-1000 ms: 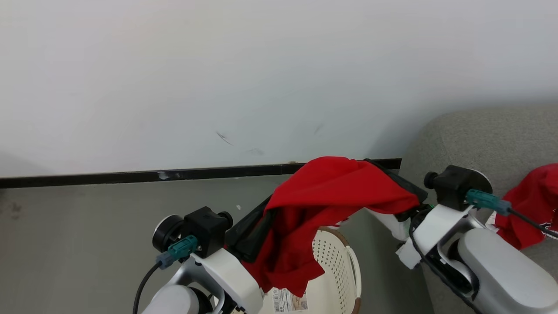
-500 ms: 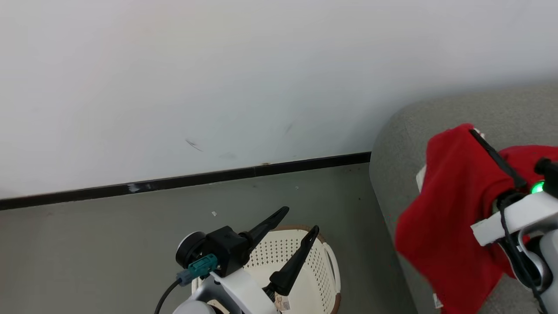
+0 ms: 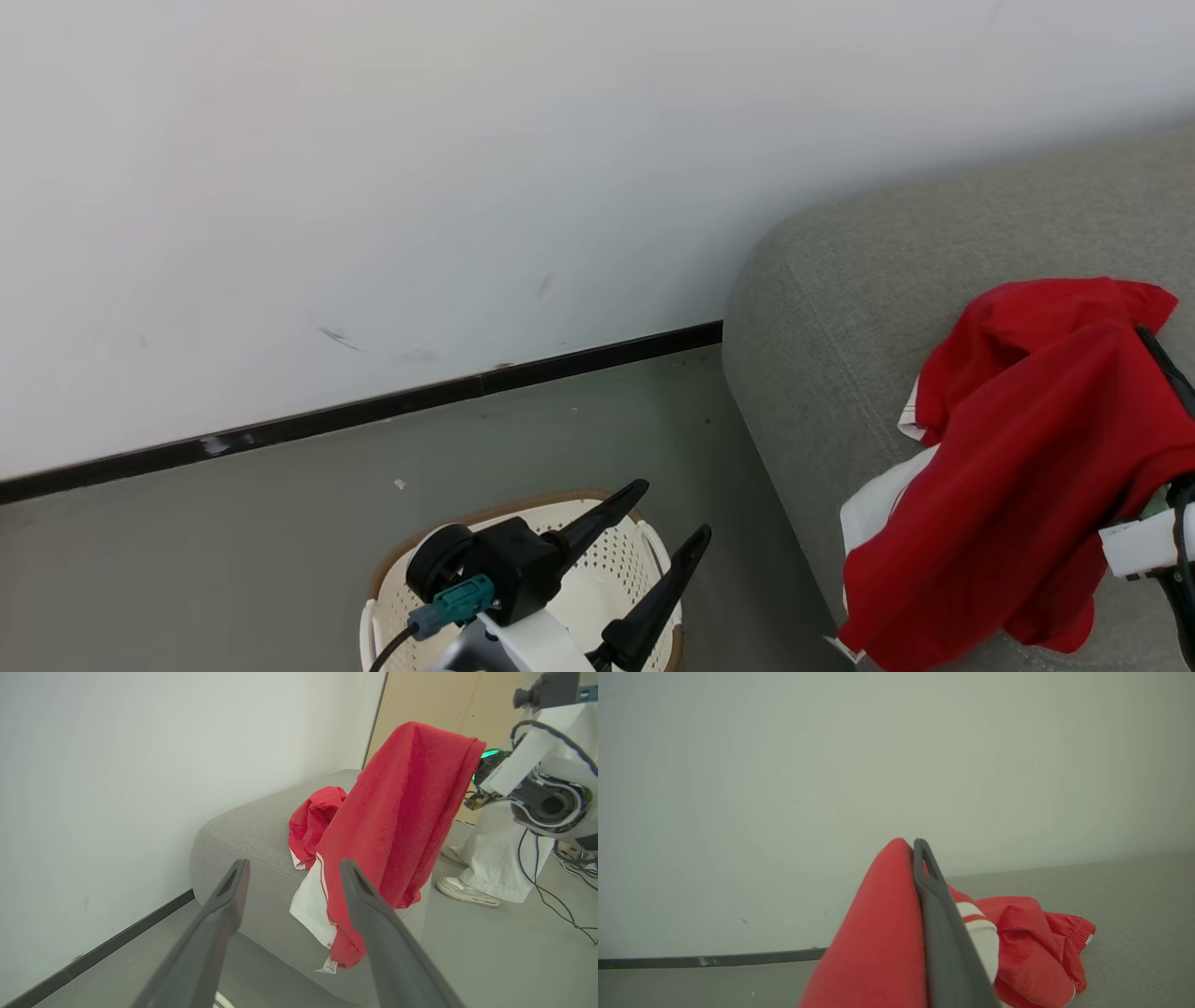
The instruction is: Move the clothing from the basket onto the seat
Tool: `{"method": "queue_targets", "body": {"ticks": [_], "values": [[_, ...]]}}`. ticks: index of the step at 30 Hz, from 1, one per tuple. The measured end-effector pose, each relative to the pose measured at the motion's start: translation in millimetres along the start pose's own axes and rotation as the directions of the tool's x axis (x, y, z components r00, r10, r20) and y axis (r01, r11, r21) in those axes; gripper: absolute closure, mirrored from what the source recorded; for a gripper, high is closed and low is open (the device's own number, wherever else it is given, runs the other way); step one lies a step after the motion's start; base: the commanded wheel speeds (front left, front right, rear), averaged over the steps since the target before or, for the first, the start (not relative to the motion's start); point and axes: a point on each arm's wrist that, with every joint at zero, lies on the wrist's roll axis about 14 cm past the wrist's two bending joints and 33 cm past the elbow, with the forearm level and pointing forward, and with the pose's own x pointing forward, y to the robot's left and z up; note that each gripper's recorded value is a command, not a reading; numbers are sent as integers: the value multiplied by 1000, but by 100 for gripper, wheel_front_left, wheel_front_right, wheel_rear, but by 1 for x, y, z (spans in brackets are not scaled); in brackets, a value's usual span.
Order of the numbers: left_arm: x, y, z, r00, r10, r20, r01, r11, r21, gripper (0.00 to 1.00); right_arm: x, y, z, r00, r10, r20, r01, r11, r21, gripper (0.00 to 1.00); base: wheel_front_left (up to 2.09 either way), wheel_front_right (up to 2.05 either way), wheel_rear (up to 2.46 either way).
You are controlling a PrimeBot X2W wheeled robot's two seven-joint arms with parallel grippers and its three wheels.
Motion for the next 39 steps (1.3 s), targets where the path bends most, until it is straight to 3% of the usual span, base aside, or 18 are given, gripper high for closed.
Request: {"method": "queue_targets", "body": {"ticks": [13,21,27,34,39], "values": [[14,-31,-13,993,-114,-17,113,993,-38,0,-31,-19,11,997,-74,1,74,997,-28,100,0,0,0],[21,-32,-20,991,-129,-24,128,990,-59,0,-18,15,7,999,5,-45,-1,997,81,100,0,0,0],[24,-12,-25,996,-81,-36,79,995,-55,0,29,11,51,998,24,59,-29,996,85,100,0,0,0],[27,11,-23,1000,-21,-17,20,999,-49,0,77,-38,105,983,-85,165,73,994,77,100,0,0,0],[27,31,-23,1000,21,-13,-21,999,-41,0,107,-83,157,946,-181,268,174,984,49,100,0,0,0]]}}
